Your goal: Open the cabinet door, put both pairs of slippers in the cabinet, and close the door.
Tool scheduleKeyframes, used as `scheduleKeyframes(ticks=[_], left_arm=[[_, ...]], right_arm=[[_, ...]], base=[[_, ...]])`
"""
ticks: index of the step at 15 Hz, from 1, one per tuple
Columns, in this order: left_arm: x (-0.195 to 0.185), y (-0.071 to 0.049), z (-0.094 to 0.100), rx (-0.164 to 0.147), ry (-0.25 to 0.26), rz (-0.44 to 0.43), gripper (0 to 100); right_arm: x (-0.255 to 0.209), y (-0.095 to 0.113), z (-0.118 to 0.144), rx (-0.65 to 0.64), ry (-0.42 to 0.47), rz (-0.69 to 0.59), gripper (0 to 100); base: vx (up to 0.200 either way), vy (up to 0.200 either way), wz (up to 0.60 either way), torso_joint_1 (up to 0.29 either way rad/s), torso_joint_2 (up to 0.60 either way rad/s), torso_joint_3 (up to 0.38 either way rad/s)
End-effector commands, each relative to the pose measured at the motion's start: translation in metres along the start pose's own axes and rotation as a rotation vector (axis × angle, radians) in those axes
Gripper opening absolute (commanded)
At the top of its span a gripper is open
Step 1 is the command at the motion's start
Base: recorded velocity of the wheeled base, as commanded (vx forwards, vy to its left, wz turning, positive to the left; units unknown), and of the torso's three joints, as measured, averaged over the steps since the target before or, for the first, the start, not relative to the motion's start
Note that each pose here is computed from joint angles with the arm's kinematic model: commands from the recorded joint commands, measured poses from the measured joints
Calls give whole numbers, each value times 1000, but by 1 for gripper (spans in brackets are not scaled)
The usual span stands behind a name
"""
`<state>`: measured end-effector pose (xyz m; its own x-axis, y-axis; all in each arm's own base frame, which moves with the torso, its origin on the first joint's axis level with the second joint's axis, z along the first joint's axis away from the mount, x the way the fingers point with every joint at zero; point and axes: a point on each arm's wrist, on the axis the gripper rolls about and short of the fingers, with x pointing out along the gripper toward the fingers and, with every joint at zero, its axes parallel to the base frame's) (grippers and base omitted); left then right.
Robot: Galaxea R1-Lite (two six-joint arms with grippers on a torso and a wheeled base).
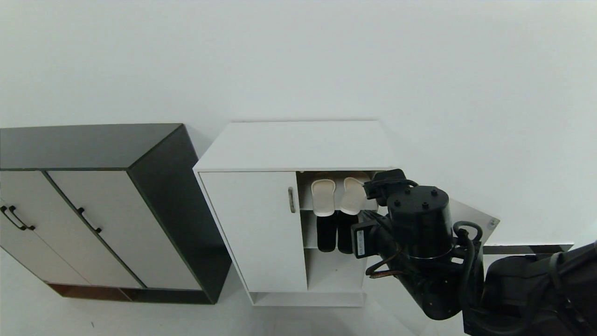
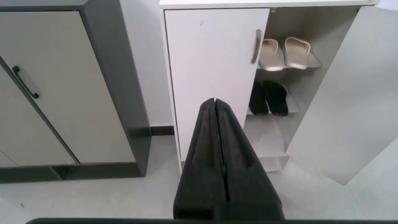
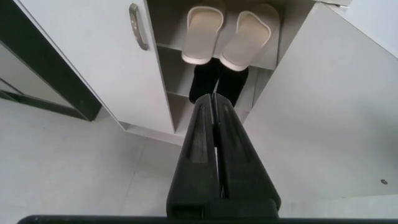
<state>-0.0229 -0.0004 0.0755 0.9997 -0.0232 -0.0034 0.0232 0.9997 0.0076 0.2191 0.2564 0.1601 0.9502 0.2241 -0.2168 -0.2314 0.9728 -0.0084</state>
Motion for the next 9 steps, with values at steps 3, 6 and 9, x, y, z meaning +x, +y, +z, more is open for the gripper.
scheduleKeyframes(ticks=[3,6,9], left_arm=[[0,0,0,0,0,0,0],[0,0,0,0,1,0,0],[0,0,0,-2,0,0,0]], right_arm=[[-2,-2,1,1,-3,-1,0],[-2,-3,1,2,-3,-4,0],[9,-20,5,-9,-6,-62,0]], base=[[0,0,-600,3,-1,2],[0,0,-600,19,2,-1],[0,0,0,0,0,0]])
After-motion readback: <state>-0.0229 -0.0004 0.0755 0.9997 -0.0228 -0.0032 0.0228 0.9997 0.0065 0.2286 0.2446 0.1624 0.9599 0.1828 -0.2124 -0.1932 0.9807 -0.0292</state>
